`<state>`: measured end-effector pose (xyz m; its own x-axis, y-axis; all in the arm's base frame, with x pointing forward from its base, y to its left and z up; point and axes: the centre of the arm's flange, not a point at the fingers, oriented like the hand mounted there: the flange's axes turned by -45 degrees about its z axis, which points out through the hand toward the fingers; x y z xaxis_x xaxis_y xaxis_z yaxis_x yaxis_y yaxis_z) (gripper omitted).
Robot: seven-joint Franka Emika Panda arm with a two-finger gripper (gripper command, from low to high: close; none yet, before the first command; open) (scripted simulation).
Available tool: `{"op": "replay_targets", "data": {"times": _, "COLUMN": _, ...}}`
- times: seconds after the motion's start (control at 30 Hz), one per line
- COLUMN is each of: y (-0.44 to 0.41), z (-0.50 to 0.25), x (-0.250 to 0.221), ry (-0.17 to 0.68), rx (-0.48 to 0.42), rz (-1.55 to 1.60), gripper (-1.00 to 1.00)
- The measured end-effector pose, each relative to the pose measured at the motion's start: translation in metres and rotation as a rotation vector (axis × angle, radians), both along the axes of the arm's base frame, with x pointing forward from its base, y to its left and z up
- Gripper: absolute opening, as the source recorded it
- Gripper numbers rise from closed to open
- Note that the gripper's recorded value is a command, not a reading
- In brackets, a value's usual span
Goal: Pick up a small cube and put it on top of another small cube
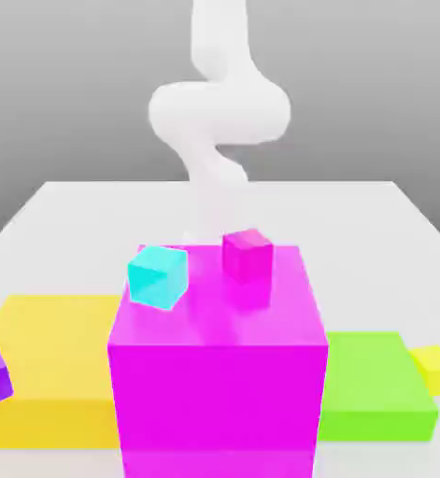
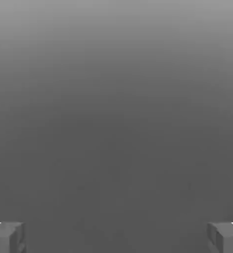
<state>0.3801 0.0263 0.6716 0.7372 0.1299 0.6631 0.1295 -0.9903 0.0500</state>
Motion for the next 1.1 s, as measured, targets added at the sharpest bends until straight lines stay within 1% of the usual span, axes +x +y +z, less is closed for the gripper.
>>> {"op": "replay_targets", "data": {"times": 0.1, "y": 0.039, "z": -0.053, "x": 0.033, "ry": 0.082, "rx": -0.082, "rz": 0.179, "gripper": 0.0}}
{"op": "replay_targets", "data": {"times": 0.2, "y": 0.08, "z": -0.107, "x": 0.054, "ry": 0.154, "rx": -0.16, "rz": 0.357, "gripper": 0.0}}
{"op": "replay_targets", "data": {"times": 0.3, "y": 0.122, "z": -0.164, "x": 0.064, "ry": 0.22, "rx": -0.237, "rz": 0.537, "gripper": 0.0}}
{"op": "replay_targets", "data": {"times": 0.4, "y": 0.164, "z": -0.223, "x": 0.064, "ry": 0.282, "rx": -0.313, "rz": 0.721, "gripper": 0.0}}
{"op": "replay_targets", "data": {"times": 0.53, "y": 0.215, "z": -0.302, "x": 0.047, "ry": 0.358, "rx": -0.414, "rz": 0.97, "gripper": 0.0}}
{"op": "replay_targets", "data": {"times": 0.67, "y": 0.269, "z": -0.38, "x": 0.004, "ry": 0.421, "rx": -0.52, "rz": 1.254, "gripper": 0.0}}
{"op": "replay_targets", "data": {"times": 0.8, "y": 0.288, "z": -0.455, "x": -0.035, "ry": 0.492, "rx": -0.609, "rz": 1.488, "gripper": 0.0}}
{"op": "replay_targets", "data": {"times": 0.97, "y": 0.293, "z": -0.522, "x": -0.047, "ry": 0.509, "rx": -0.631, "rz": 1.554, "gripper": 0.0}}
{"op": "replay_targets", "data": {"times": 1.0, "y": 0.293, "z": -0.533, "x": -0.048, "ry": 0.51, "rx": -0.632, "rz": 1.556, "gripper": -1.0}}
{"op": "replay_targets", "data": {"times": 1.1, "y": 0.293, "z": -0.533, "x": -0.048, "ry": 0.511, "rx": -0.632, "rz": 1.556, "gripper": -1.0}}
